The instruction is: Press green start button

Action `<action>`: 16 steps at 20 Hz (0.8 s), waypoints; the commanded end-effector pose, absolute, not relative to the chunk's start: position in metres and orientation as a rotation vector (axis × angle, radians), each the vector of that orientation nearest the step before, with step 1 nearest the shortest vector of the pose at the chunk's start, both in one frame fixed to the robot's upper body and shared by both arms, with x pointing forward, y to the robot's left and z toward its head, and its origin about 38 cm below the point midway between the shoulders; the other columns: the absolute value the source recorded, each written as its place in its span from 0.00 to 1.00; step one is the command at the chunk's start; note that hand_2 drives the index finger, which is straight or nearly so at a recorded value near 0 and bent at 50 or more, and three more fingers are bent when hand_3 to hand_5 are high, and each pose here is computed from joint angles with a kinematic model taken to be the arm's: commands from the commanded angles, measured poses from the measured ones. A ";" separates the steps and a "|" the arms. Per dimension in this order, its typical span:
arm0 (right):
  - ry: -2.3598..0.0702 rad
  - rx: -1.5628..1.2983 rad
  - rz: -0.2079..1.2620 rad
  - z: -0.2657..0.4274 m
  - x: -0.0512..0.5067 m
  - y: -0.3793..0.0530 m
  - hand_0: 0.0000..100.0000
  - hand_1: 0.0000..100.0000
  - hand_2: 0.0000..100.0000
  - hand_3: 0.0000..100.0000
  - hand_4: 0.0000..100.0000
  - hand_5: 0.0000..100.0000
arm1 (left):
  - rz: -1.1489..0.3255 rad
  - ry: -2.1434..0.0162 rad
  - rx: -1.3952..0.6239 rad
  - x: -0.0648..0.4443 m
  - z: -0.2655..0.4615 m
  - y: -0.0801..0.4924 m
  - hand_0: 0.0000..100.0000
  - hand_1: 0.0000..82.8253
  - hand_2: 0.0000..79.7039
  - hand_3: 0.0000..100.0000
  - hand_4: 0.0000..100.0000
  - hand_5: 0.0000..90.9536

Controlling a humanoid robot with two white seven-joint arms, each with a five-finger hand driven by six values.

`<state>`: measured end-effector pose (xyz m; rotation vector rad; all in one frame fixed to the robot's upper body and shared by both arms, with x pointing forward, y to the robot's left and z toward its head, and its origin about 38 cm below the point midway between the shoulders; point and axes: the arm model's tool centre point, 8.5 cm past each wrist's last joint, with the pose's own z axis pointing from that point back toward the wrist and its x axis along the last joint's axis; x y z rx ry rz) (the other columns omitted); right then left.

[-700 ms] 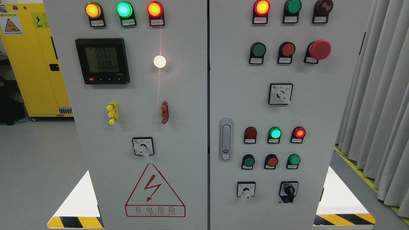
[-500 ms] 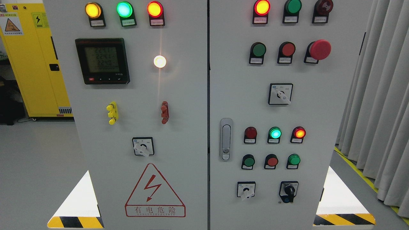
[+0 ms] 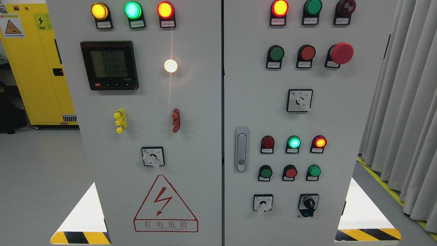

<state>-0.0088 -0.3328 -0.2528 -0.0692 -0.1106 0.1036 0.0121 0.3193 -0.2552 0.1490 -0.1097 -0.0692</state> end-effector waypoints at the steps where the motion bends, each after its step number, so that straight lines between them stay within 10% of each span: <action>1: -0.315 -0.055 0.119 -0.242 0.054 -0.336 0.15 0.30 0.00 0.00 0.00 0.00 | -0.072 -0.151 0.139 0.031 -0.256 0.314 0.12 0.67 0.00 0.00 0.00 0.00; 16: -1.039 0.080 0.370 -0.154 0.184 -0.292 0.16 0.38 0.00 0.02 0.04 0.00 | -0.064 -0.163 0.057 0.036 -0.262 0.260 0.12 0.67 0.00 0.00 0.00 0.00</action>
